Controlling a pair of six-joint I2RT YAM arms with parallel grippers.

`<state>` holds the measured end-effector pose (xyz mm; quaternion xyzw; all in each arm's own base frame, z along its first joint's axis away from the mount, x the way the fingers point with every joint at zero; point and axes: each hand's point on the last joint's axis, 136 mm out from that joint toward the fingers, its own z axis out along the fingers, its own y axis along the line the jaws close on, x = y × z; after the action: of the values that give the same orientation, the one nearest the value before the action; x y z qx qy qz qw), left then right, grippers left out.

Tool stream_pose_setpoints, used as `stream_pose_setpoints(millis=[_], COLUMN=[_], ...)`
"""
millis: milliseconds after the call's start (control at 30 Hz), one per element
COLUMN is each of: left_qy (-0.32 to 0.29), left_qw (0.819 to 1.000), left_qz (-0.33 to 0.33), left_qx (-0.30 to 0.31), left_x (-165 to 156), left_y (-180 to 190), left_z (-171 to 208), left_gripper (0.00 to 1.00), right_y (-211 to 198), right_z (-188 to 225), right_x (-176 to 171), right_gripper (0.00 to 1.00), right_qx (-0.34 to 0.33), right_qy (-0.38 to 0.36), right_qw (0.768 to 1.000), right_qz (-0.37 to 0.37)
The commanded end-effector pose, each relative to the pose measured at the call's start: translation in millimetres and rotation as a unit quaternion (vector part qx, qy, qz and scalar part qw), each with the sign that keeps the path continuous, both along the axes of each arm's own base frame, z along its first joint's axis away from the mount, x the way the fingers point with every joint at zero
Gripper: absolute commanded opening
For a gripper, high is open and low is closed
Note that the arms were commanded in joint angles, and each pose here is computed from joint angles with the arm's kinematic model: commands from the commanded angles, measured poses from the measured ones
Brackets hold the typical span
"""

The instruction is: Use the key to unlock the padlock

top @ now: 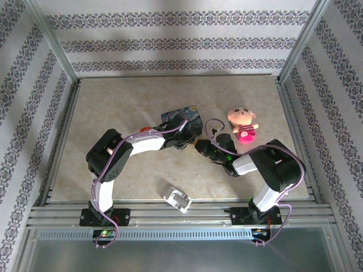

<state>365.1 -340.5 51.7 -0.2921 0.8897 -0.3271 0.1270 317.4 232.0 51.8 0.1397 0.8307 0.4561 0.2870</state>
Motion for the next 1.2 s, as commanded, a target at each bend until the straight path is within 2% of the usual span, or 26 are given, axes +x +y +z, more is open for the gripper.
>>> stream_pose_setpoints(millis=[0,100,233,333,433,533,567,867,1167], left_qy=[0.082,0.077,0.068,0.051,0.025,0.000,-0.008,-0.051,-0.135], left_qw=[0.991,0.992,0.993,0.994,0.995,0.996,0.996,0.998,0.989], left_qz=[-0.071,-0.065,-0.055,-0.049,-0.045,-0.052,-0.052,0.006,0.040], left_qx=[-0.076,-0.076,-0.082,-0.087,-0.091,-0.076,-0.070,-0.022,-0.044], left_x=[-46.5,-46.3,-44.0,-39.4,-33.1,-29.5,-28.3,-17.9,5.1], left_y=[-43.0,-39.0,-34.3,-30.9,-27.7,-24.0,-21.9,19.1,25.1], left_z=[1.5,3.0,5.0,9.8,18.7,27.6,30.8,30.3,31.1], left_gripper=[0.06,0.11,0.26,0.43,0.52,0.69,0.72,0.74,0.60], right_y=[12.8,12.4,11.5,7.0,2.6,3.1,3.3,3.4,5.7], right_z=[30.0,28.1,24.2,20.5,19.5,21.3,21.2,17.4,17.7], right_x=[27.5,27.1,23.7,20.5,20.2,21.9,22.2,23.6,24.2], right_gripper=[0.00,0.00,0.00,0.00,0.00,0.00,0.00,0.00,0.00], right_qx=[0.041,0.051,0.053,0.050,0.049,0.051,0.052,0.055,0.063], right_qy=[-0.055,-0.057,-0.053,-0.048,-0.046,-0.047,-0.046,-0.037,-0.032], right_qw=[0.997,0.997,0.997,0.997,0.997,0.996,0.996,0.996,0.996], right_qz=[-0.028,-0.032,-0.031,-0.038,-0.047,-0.050,-0.050,-0.055,-0.055])
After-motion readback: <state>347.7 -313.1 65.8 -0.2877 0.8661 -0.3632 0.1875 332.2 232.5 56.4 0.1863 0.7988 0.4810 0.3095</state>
